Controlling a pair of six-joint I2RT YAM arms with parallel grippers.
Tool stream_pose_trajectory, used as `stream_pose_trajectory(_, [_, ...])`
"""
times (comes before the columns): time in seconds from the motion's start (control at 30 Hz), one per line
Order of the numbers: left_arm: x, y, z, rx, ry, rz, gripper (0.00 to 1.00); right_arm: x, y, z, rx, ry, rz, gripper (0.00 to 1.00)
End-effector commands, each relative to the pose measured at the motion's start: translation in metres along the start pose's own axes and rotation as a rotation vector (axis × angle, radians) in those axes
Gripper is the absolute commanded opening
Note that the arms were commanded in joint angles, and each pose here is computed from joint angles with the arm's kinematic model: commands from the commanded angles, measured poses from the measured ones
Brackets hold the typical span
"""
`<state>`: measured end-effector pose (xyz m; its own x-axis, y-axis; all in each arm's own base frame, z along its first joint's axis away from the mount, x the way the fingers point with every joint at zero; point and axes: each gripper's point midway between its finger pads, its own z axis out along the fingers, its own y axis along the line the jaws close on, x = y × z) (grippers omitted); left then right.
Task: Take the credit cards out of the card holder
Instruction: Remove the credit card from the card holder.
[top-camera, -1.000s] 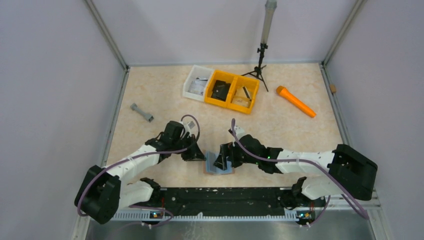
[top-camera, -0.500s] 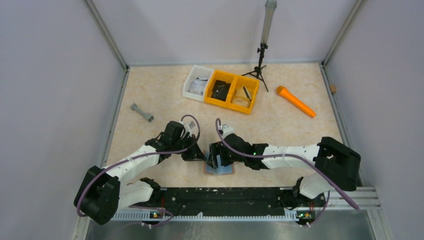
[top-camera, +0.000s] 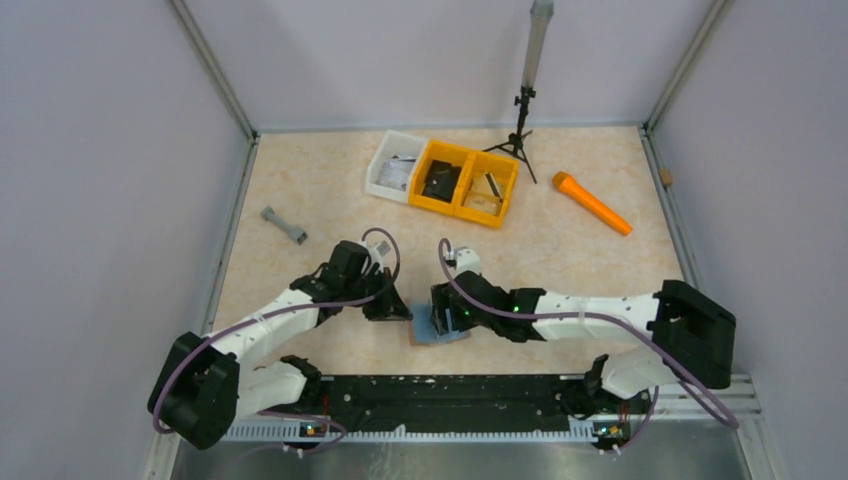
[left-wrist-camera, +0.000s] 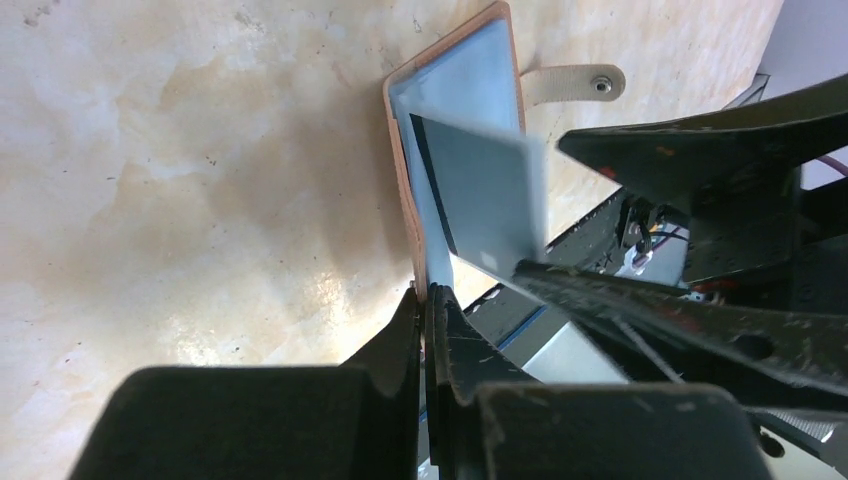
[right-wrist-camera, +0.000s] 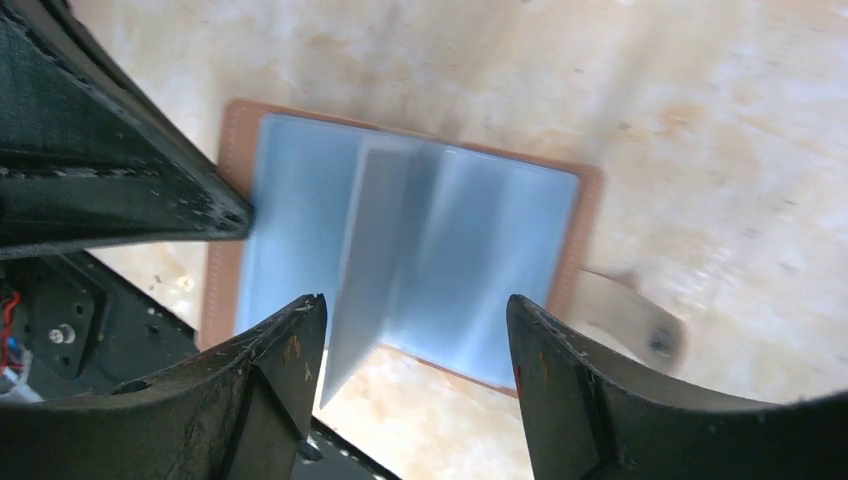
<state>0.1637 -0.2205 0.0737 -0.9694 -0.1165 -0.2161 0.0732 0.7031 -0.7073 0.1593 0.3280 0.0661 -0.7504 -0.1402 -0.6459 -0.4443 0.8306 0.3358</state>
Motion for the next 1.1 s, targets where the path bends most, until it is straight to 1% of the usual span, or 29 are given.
stream_pose_trajectory(0.0, [-0.011, -0.012, -0.005, 0.015, -0.033, 0.038, 0.0, 0.007, -0.04, -0.022, 0.138, -0.019, -0.041, 0.68])
stream_pose_trajectory(0.13, [-0.011, -0.009, -0.004, 0.008, -0.029, 0.038, 0.0, 0.011, -0.056, -0.032, 0.187, -0.023, -0.045, 0.68])
stream_pose_trajectory(0.2, [-0.011, -0.009, -0.004, 0.006, -0.029, 0.039, 0.0, 0.013, -0.064, -0.037, 0.204, -0.019, -0.039, 0.74])
stream_pose_trajectory(0.3, [-0.01, -0.008, -0.003, 0.004, -0.028, 0.039, 0.01, 0.018, -0.07, -0.041, 0.18, -0.01, 0.005, 0.86])
stream_pose_trajectory(0.37, [-0.009, -0.007, -0.002, 0.006, -0.027, 0.035, 0.07, 0.023, -0.068, -0.041, 0.111, -0.003, 0.063, 0.88])
stream_pose_trajectory(0.47, [-0.008, -0.009, 0.001, 0.033, -0.025, 0.028, 0.14, 0.018, -0.066, -0.037, 0.003, -0.065, 0.167, 0.83])
stream_pose_trajectory(0.57, [-0.009, -0.012, 0.005, 0.065, -0.022, 0.029, 0.23, 0.009, -0.067, -0.032, 0.0, -0.099, 0.184, 0.79])
stream_pose_trajectory(0.67, [-0.007, -0.012, 0.01, 0.088, -0.014, 0.025, 0.37, 0.005, -0.064, -0.02, 0.014, -0.09, 0.167, 0.75])
stream_pose_trajectory(0.7, [-0.007, -0.011, 0.012, 0.091, -0.01, 0.025, 0.45, 0.004, -0.062, -0.016, 0.016, -0.084, 0.163, 0.74])
stream_pose_trajectory(0.77, [-0.006, -0.009, 0.017, 0.1, -0.006, 0.018, 0.55, 0.005, -0.061, -0.006, 0.02, -0.068, 0.16, 0.72])
stream_pose_trajectory(0.8, [-0.006, -0.009, 0.019, 0.106, -0.006, 0.017, 0.59, 0.006, -0.06, -0.002, 0.017, -0.065, 0.163, 0.71])
stream_pose_trajectory(0.83, [-0.005, -0.007, 0.021, 0.11, 0.0, 0.009, 0.6, 0.006, -0.058, 0.001, 0.01, -0.066, 0.168, 0.68])
stream_pose_trajectory(0.87, [-0.006, -0.008, 0.024, 0.123, -0.002, 0.01, 0.6, 0.005, -0.057, 0.003, 0.004, -0.071, 0.174, 0.65])
stream_pose_trajectory(0.93, [-0.006, -0.008, 0.028, 0.136, 0.008, 0.005, 0.53, 0.006, -0.055, 0.007, -0.007, -0.069, 0.181, 0.6])
stream_pose_trajectory(1.0, [-0.006, -0.007, 0.032, 0.143, 0.016, 0.0, 0.4, 0.007, -0.051, 0.008, -0.024, -0.063, 0.184, 0.6])
stream_pose_trajectory(1.03, [-0.006, -0.009, 0.033, 0.158, 0.019, 0.005, 0.33, 0.007, -0.05, 0.007, -0.032, -0.063, 0.186, 0.61])
stream_pose_trajectory(1.07, [-0.007, -0.012, 0.034, 0.18, 0.018, 0.009, 0.23, 0.006, -0.049, 0.005, -0.042, -0.07, 0.19, 0.62])
